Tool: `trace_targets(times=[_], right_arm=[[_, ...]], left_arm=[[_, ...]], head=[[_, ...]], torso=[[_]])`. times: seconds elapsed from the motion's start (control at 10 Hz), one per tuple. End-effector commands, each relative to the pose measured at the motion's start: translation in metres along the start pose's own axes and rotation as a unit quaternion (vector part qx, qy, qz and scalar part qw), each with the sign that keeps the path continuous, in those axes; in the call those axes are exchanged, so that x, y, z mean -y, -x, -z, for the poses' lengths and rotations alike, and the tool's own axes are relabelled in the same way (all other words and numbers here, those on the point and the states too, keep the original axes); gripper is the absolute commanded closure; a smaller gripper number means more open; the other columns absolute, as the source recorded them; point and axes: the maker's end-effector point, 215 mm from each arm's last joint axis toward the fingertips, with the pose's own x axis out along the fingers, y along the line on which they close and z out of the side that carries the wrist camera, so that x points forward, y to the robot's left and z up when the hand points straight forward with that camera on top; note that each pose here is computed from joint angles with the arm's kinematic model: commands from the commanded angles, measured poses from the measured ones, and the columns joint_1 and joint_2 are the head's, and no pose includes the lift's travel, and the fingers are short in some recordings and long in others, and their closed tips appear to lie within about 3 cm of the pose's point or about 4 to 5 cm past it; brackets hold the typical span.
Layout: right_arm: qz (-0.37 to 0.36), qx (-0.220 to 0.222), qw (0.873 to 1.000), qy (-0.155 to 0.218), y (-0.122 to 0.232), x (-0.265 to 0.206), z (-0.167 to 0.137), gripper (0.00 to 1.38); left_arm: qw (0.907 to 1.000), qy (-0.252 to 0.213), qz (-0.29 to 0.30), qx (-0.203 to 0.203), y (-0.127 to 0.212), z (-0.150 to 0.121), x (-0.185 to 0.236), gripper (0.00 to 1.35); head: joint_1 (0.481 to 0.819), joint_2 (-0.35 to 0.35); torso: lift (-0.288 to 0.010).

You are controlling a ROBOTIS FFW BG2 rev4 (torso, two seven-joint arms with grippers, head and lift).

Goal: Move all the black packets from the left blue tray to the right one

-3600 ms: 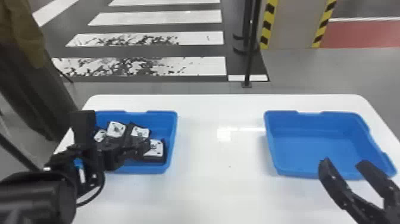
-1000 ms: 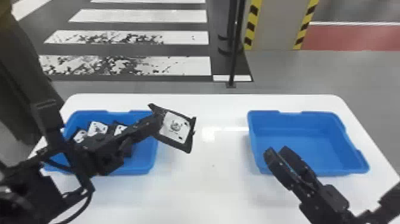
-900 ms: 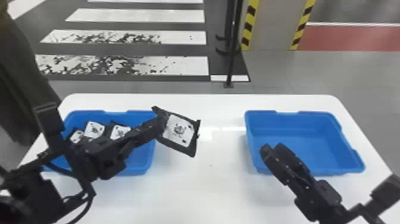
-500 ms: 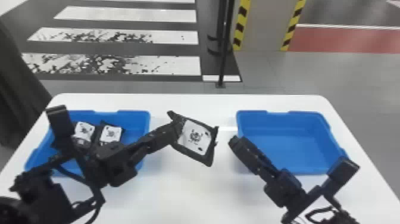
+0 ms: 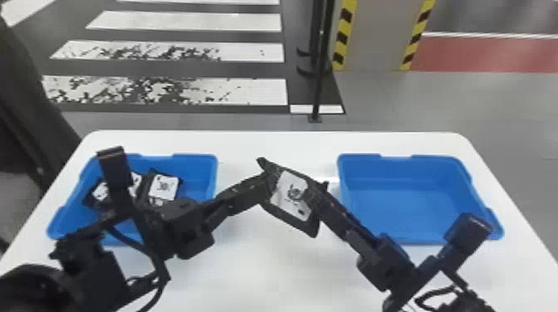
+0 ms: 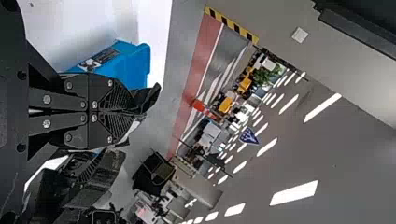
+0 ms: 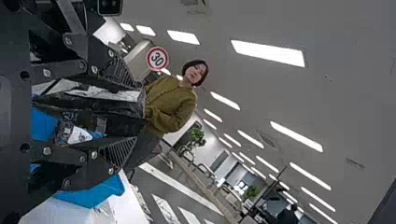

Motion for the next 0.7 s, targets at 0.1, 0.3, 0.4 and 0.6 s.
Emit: trace_targets(times=[0.1,0.3,0.4,0.6], right_arm=[[-0.012,-0.042,0.999,0.003,-0.005,-0.01,0.022,1.28],[-0.015,-0.034,0.999,-0.006,-0.006,-0.01,0.021,1.28],[-0.015,-0.025,0.999,-0.018,-0.005,-0.007,0.019,1.28],[0.006,-0.005,1.0,-0.011,-0.002,0.025,-0.004,1.28]], left_arm=[[1.0,0.003,0.0,0.001,-0.001,0.0,-0.001,1.21],[1.0,0.006,0.0,0.003,-0.001,0.001,-0.002,1.21],[0.9999,0.007,-0.004,0.013,0.001,-0.002,-0.004,1.09],[0.9984,0.016,-0.047,0.026,0.024,-0.003,-0.033,0.38]], head=[[0.695,0.011],[0.695,0.032],[0.695,0.033],[0.695,0.037]], torso=[[-0.14],[-0.14],[-0.14],[-0.14]])
